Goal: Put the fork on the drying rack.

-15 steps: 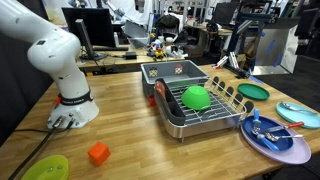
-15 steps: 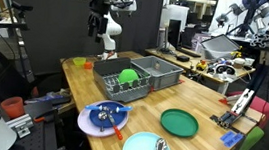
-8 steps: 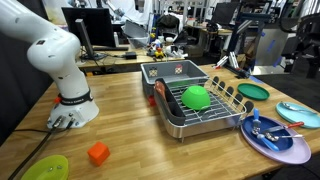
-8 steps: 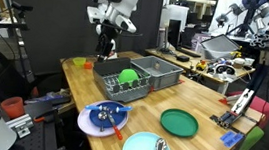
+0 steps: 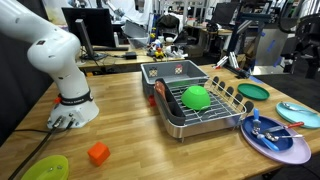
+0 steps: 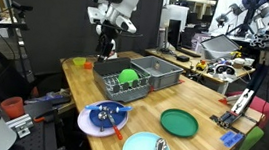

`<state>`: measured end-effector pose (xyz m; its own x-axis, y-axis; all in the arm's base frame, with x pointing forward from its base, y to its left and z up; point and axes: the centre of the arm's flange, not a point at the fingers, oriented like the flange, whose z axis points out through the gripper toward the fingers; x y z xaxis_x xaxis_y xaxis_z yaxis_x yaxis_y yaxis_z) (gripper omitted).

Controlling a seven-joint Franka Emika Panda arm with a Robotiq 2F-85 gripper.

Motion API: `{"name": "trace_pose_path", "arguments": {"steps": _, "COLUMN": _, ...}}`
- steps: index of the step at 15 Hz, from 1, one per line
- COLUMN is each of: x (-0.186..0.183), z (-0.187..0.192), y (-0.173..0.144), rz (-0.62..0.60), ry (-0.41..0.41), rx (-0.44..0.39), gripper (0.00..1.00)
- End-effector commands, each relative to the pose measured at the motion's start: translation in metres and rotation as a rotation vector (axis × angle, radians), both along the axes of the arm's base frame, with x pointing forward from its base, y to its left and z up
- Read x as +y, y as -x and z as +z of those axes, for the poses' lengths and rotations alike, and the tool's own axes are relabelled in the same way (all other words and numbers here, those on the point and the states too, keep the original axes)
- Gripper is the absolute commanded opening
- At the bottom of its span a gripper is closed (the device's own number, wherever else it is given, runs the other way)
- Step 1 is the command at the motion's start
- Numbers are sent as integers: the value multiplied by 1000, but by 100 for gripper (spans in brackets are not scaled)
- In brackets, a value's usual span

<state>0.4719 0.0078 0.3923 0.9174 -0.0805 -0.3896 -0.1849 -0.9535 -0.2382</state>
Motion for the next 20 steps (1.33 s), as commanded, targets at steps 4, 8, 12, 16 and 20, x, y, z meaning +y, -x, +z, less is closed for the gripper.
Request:
{"name": "trace_pose_path", "arguments": {"steps": 4, "x": -16, "z": -20, "y": -22, "rz": -169, "ry": 47, "rx": -27, "gripper": 100}}
{"name": "trace_pose_path", "arguments": {"steps": 8, "x": -48, "z": -58, "y": -48, "rz": -333, "ry": 127, "rx": -93, "gripper": 100}}
{"name": "trace_pose_path", "arguments": {"steps": 12, "x": -68, "z": -92, "y": -66, "rz": -425, "ry": 216, "rx": -152, "gripper": 100}}
{"name": "trace_pose_path", "arguments": {"steps": 16, "x": -71, "z": -105, "y": -65, "rz": -411, "ry": 224, "rx": -140, "gripper": 100}}
{"name": "trace_pose_path", "arguments": {"steps": 20, "x": -71, "z": -111, "y": -69, "rz": -400, "ry": 235, "rx": -134, "gripper": 100}}
